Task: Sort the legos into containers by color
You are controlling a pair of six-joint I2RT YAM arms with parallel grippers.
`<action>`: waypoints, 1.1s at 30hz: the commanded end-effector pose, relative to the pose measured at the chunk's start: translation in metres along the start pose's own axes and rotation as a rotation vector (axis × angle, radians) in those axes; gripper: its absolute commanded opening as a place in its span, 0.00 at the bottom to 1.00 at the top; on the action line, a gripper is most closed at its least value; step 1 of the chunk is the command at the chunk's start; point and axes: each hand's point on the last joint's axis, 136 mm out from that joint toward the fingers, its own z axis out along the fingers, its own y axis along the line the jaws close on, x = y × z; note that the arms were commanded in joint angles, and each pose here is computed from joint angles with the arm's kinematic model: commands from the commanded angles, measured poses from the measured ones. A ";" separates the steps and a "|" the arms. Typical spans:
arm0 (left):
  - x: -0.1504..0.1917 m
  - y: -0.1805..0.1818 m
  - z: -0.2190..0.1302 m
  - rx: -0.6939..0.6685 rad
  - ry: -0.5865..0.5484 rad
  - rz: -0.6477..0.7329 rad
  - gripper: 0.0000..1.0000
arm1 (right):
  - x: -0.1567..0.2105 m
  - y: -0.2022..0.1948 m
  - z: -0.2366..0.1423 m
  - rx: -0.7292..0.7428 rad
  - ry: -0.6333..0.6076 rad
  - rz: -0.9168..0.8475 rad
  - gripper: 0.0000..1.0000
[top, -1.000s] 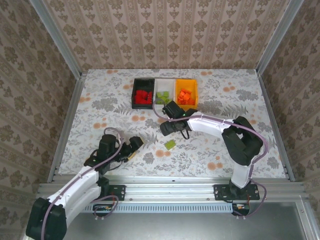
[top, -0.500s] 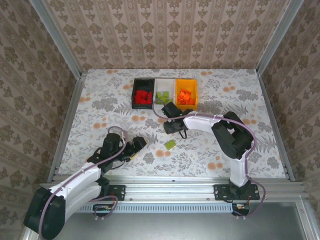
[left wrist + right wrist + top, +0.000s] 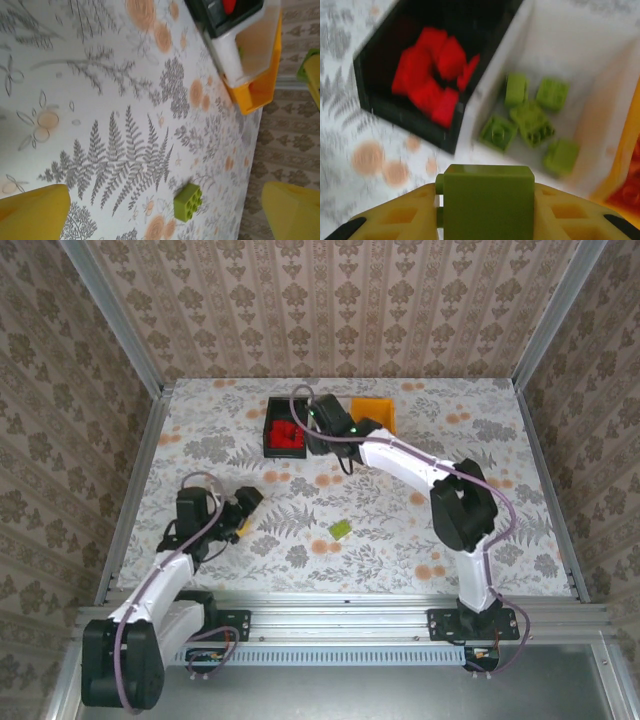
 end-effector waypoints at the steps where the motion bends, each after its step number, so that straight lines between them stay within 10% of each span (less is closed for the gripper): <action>1: 0.002 -0.019 -0.003 0.061 0.085 0.043 1.00 | 0.025 -0.014 0.038 0.066 0.124 -0.025 0.40; 16: -0.001 -0.040 0.000 0.110 0.120 0.083 1.00 | 0.007 -0.032 0.087 0.111 0.144 0.024 0.43; 19: 0.001 -0.041 -0.001 0.111 0.123 0.087 1.00 | 0.004 -0.033 0.084 0.113 0.135 0.027 0.56; 33: 0.025 -0.049 -0.005 0.104 0.135 0.123 1.00 | -0.022 0.000 -0.020 0.042 -0.042 -0.016 0.68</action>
